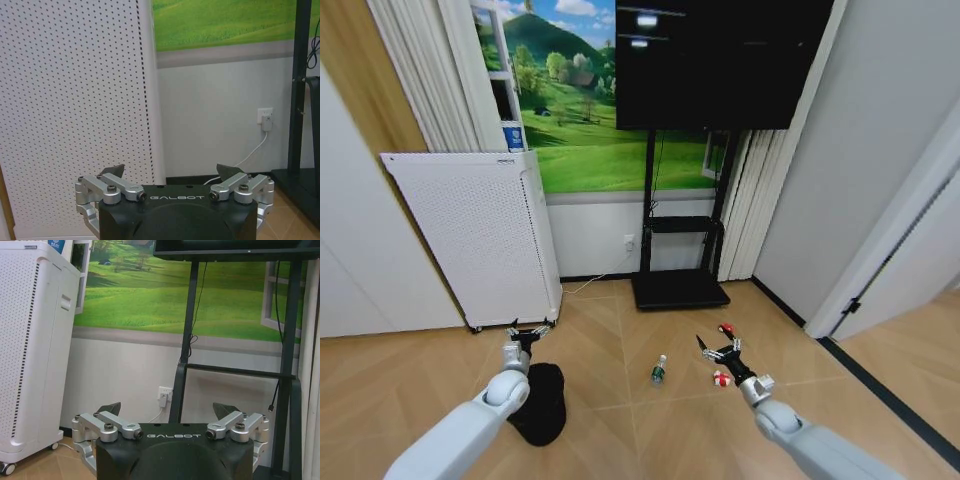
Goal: Pick up the trash bin and place the garbage on the floor into it.
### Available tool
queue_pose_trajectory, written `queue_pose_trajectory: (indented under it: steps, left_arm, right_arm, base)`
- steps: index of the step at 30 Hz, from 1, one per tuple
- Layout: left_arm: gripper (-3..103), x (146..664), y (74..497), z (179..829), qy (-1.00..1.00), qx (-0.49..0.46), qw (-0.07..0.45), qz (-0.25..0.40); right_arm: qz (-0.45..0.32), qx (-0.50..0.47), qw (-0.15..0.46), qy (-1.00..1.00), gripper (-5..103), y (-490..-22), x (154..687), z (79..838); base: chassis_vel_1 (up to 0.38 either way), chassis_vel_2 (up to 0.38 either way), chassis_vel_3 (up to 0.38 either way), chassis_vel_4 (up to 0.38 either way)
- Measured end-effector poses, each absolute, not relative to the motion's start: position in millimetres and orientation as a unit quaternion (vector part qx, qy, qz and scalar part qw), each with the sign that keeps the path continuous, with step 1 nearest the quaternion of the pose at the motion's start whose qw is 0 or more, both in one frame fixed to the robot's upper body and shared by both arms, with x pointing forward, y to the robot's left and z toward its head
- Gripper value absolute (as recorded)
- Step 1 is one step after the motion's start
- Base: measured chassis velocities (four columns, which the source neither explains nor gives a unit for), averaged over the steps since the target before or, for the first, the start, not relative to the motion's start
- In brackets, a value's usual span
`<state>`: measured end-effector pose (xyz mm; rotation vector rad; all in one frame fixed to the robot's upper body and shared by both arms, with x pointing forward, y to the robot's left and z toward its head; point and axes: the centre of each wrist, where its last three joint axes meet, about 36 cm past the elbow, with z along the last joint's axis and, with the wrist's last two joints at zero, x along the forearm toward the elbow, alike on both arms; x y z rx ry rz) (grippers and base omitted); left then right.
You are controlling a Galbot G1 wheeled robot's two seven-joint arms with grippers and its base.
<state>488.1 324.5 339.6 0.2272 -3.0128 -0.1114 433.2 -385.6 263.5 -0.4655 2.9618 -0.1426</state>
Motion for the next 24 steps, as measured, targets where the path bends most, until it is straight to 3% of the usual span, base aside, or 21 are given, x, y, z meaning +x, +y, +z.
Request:
queue_pose_trajectory:
  steps: [24]
  left_arm:
    - [100,479.7,329.9,335.7,-0.995,0.075,0.056,-0.044]
  right_arm:
    - [-0.053,-0.163,0.078,0.982,100,-381.0,427.1,260.2]
  base:
    - [-0.002,0.010,-0.003,-0.006]
